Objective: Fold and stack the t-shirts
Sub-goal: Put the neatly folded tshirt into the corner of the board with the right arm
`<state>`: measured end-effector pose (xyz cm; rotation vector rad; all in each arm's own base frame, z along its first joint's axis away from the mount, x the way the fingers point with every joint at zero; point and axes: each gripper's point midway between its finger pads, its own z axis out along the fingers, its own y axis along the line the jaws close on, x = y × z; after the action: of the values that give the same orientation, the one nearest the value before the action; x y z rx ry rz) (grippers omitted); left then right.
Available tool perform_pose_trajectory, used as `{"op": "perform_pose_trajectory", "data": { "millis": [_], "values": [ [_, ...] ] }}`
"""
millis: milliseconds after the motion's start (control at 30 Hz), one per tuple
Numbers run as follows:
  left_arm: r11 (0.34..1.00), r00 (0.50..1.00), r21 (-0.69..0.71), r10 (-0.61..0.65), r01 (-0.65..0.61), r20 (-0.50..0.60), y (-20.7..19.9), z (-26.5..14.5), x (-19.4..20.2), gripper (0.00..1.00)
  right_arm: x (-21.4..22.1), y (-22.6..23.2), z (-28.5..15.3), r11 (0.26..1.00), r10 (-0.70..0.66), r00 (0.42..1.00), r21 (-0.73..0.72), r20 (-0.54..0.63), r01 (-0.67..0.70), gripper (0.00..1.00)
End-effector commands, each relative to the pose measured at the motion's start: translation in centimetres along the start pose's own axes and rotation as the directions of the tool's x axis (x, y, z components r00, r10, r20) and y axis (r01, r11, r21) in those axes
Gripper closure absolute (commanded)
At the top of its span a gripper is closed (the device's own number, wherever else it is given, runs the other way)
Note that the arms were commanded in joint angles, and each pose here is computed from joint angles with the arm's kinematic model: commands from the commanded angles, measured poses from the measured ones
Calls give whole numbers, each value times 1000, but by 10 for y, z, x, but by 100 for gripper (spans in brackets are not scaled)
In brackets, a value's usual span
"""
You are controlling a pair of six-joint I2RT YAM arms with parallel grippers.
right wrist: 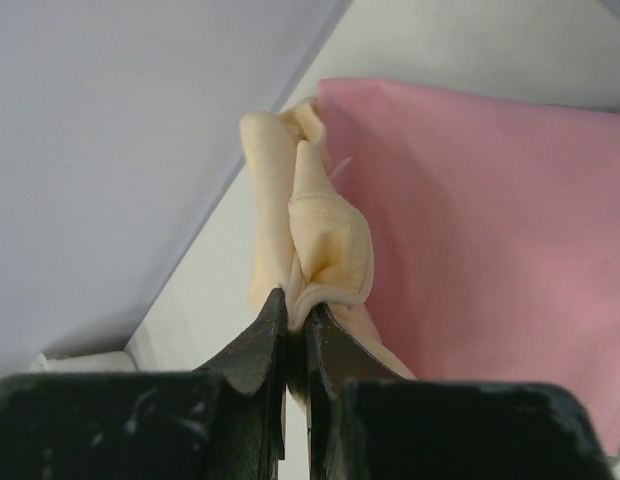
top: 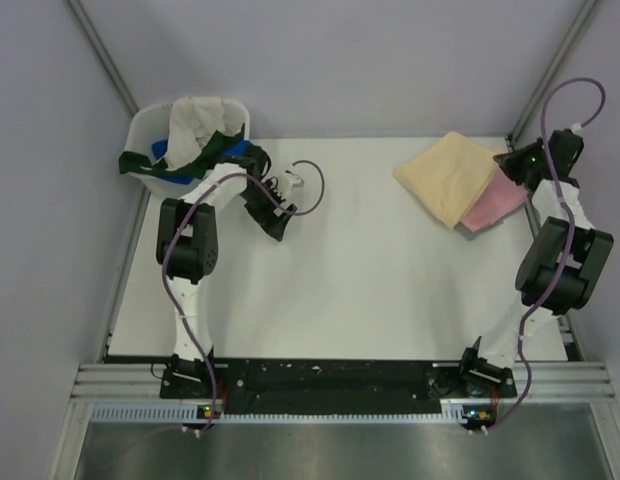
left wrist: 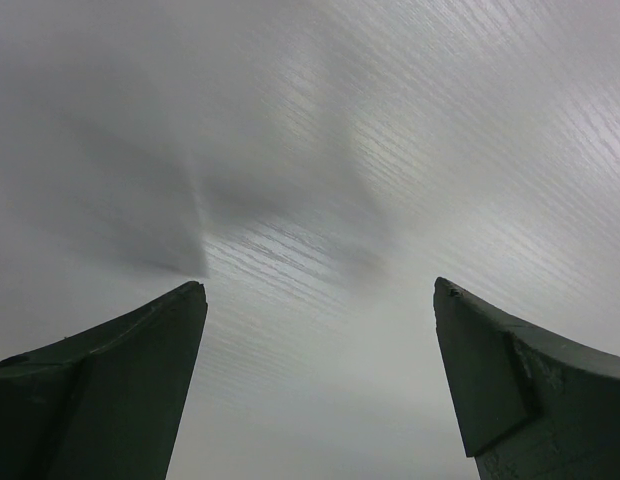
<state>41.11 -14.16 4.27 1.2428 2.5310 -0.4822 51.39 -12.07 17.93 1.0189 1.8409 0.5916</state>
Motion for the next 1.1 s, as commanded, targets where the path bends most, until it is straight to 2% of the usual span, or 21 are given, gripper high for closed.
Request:
{"op": "perform_pose_trajectory", "data": {
  "millis": [0,400,800,1067],
  "values": [
    [1000,1000,14,21,-22,20,-1,-2,-7,1,-20,103,-36,970,-122,988,-199,99,139,100],
    [999,999,18,27,-27,22,-2,-3,-8,1,-6,150,-32,959,-106,990,-252,91,126,100],
    [999,999,21,30,-30,24,-2,-4,-9,1,11,214,-44,918,31,996,-398,86,5,100],
    [999,999,24,36,-37,27,-3,-4,-7,1,13,235,-54,903,56,994,-430,97,-9,100]
  ]
}}
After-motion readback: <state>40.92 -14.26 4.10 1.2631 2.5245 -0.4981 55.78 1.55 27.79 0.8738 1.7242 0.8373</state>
